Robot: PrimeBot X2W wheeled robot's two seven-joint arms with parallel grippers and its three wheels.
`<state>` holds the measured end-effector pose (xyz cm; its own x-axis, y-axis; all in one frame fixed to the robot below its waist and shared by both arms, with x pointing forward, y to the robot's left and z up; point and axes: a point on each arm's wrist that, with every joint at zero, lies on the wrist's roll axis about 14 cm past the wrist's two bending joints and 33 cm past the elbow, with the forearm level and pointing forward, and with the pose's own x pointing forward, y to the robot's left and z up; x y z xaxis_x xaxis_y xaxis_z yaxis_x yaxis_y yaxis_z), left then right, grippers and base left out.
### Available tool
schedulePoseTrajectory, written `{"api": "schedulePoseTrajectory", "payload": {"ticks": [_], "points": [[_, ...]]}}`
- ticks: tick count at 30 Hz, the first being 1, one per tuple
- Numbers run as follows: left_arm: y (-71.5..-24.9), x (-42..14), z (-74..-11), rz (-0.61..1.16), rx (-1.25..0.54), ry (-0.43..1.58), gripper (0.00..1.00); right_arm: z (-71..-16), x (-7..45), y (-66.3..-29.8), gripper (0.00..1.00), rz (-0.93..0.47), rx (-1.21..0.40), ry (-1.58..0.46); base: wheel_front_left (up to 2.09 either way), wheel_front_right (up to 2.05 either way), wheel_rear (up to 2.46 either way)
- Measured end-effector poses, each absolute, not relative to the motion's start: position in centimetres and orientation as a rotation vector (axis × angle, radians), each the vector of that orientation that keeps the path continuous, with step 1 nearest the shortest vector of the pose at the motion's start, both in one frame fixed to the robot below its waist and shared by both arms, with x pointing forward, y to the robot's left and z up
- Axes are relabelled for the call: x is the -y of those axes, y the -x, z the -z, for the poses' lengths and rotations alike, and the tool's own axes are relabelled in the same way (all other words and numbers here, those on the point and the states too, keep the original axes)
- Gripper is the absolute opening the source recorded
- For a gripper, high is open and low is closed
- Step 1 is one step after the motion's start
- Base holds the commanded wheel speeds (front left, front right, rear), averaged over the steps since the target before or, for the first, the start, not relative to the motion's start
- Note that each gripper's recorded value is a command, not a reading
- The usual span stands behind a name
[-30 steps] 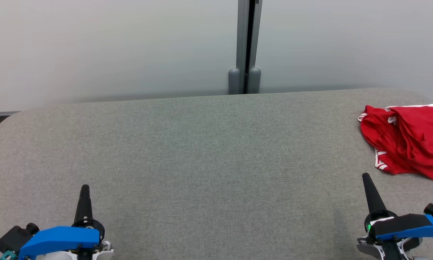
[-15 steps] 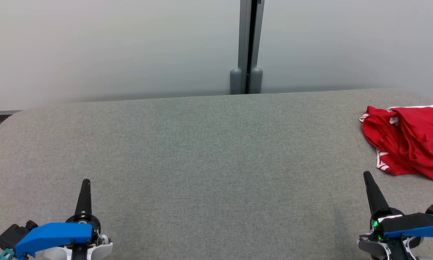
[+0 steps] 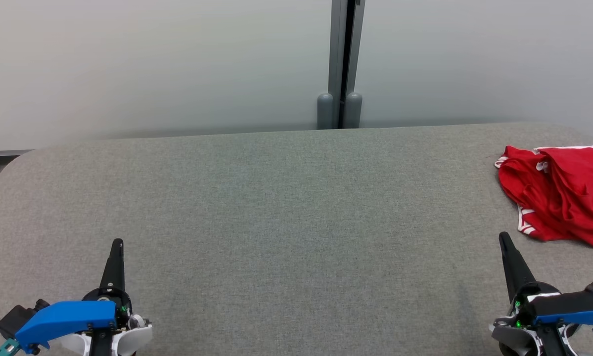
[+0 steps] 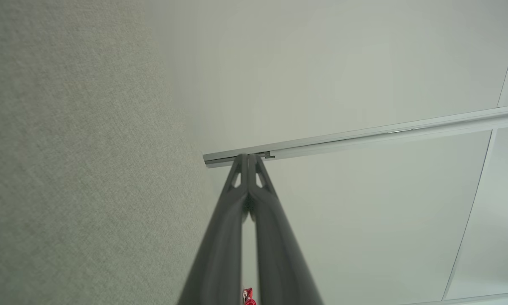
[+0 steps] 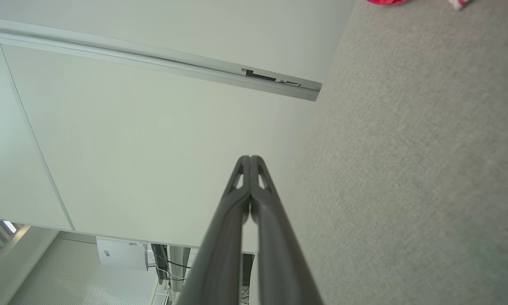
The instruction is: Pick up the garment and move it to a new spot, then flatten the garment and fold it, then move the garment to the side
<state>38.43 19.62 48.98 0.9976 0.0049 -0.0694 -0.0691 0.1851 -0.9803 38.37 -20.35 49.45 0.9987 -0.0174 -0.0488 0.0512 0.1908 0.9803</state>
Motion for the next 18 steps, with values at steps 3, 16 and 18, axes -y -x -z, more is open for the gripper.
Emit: {"api": "schedulePoseTrajectory", "payload": {"ticks": [3, 16, 18], "points": [[-38.43, -19.72, -49.05, -0.052, -0.05, 1.409, 0.0, -49.52, 20.35, -38.4, 0.0, 0.047, -0.026, -1.402, 0.0, 0.0, 0.0], [-38.55, -19.89, -49.66, -0.032, -0.031, 1.501, 0.0, -49.95, 20.15, -38.55, 0.0, 0.027, -0.018, -1.497, 0.0, 0.0, 0.0], [-38.64, -19.9, -49.86, -0.027, -0.026, 1.516, 0.0, -50.01, 20.12, -38.58, 0.0, 0.023, -0.018, -1.511, 0.0, 0.0, 0.0]]}}
